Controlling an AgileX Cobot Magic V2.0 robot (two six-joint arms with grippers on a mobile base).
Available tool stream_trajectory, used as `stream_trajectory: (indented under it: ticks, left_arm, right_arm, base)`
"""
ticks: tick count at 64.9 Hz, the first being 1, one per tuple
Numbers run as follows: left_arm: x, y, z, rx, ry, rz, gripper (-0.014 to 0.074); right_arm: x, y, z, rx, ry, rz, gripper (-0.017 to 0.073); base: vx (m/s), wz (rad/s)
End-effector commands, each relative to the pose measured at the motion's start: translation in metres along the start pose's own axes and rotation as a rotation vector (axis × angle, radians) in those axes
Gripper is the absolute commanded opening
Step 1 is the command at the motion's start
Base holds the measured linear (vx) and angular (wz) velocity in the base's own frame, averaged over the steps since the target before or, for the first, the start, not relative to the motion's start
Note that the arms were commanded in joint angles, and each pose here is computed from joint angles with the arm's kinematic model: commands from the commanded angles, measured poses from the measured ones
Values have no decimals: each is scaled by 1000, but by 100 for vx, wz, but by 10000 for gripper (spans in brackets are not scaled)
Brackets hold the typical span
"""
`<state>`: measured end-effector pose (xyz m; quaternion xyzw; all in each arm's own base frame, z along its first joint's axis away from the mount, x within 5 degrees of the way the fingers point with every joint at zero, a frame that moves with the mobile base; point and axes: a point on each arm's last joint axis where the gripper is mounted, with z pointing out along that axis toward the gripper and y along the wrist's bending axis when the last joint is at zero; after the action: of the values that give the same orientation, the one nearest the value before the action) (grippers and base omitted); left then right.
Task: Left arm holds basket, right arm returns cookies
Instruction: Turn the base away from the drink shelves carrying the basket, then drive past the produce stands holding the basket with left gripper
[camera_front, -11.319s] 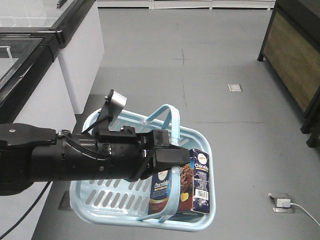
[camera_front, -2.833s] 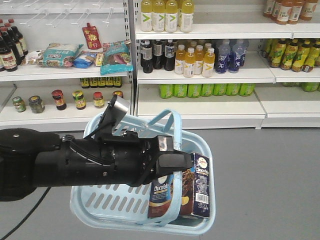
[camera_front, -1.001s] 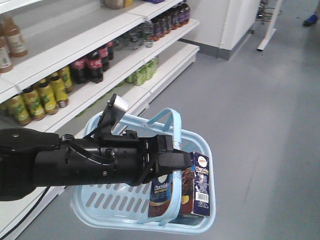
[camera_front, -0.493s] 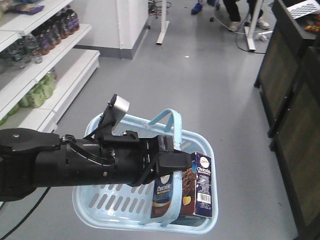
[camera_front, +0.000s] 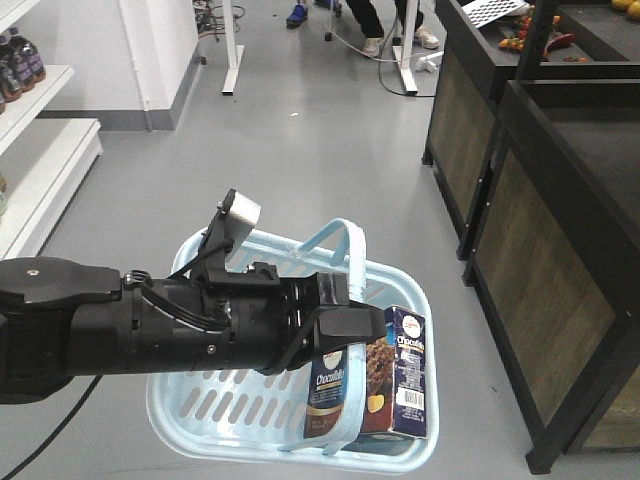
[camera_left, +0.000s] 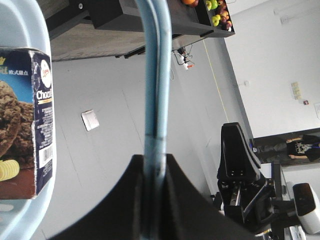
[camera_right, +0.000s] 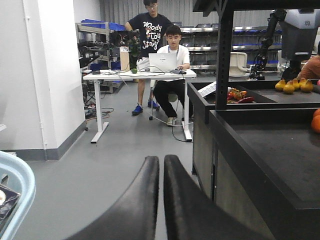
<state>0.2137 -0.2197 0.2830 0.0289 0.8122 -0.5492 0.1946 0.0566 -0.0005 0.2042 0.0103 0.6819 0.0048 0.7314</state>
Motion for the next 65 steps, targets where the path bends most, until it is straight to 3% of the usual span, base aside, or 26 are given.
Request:
stream_trajectory:
  ticks: [1, 65]
  left_arm:
    - [-4, -26, -10, 117, -31, -9, -6]
    - [-4, -26, -10, 117, -31, -9, -6]
  right_arm:
    - [-2, 0, -1, -4, -71, -13, -10]
    - [-2, 0, -1, -4, -71, -13, -10]
  base:
    - [10, -17]
    - [24, -1]
